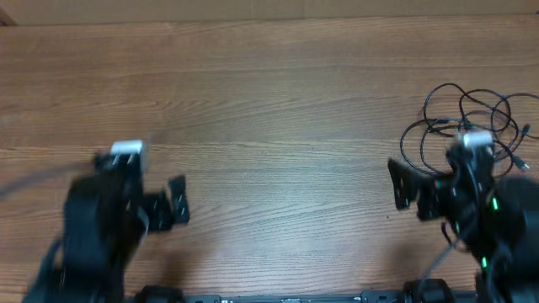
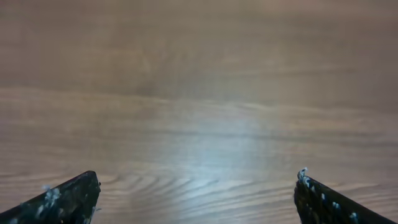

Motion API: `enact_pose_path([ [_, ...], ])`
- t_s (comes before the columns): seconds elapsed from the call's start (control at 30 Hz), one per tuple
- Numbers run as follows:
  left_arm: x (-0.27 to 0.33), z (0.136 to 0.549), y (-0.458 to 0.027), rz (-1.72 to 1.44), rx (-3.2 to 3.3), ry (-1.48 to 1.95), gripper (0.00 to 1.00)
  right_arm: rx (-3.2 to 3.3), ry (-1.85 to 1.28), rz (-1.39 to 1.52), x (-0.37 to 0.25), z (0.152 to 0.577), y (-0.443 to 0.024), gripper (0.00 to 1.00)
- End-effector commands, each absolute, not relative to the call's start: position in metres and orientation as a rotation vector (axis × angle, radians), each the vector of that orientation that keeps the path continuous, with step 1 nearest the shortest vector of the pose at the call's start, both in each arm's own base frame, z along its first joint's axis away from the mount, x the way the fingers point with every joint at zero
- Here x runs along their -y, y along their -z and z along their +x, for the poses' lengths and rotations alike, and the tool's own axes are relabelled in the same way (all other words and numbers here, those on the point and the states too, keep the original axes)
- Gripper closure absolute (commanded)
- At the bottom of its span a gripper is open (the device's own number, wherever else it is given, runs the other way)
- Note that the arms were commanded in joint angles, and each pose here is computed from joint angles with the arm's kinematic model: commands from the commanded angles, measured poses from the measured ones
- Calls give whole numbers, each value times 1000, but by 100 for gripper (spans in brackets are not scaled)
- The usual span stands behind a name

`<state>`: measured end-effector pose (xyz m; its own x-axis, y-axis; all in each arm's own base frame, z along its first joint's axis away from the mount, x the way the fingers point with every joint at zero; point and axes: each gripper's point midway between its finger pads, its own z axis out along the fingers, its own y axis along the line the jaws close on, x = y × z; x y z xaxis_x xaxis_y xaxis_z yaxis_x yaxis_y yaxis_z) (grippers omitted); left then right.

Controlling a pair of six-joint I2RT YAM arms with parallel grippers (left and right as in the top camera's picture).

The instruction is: Untangle cables

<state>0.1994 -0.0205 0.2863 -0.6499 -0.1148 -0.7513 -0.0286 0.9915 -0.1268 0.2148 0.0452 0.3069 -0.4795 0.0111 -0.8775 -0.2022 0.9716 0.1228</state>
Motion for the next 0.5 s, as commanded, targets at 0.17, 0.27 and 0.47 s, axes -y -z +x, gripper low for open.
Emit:
enact_pose_path([
  [0.17, 11, 148, -285, -100, -2178, 135, 0, -2073, -244, -124, -42, 197, -299, 0],
  [0.27, 9, 135, -274, -100, -2230, 126, 0, -2109, -245, -122, -42, 193, -292, 0],
  [0.47, 8, 128, -265, -101, -2278, 117, 0, -2163, -247, -119, -41, 185, -280, 0],
])
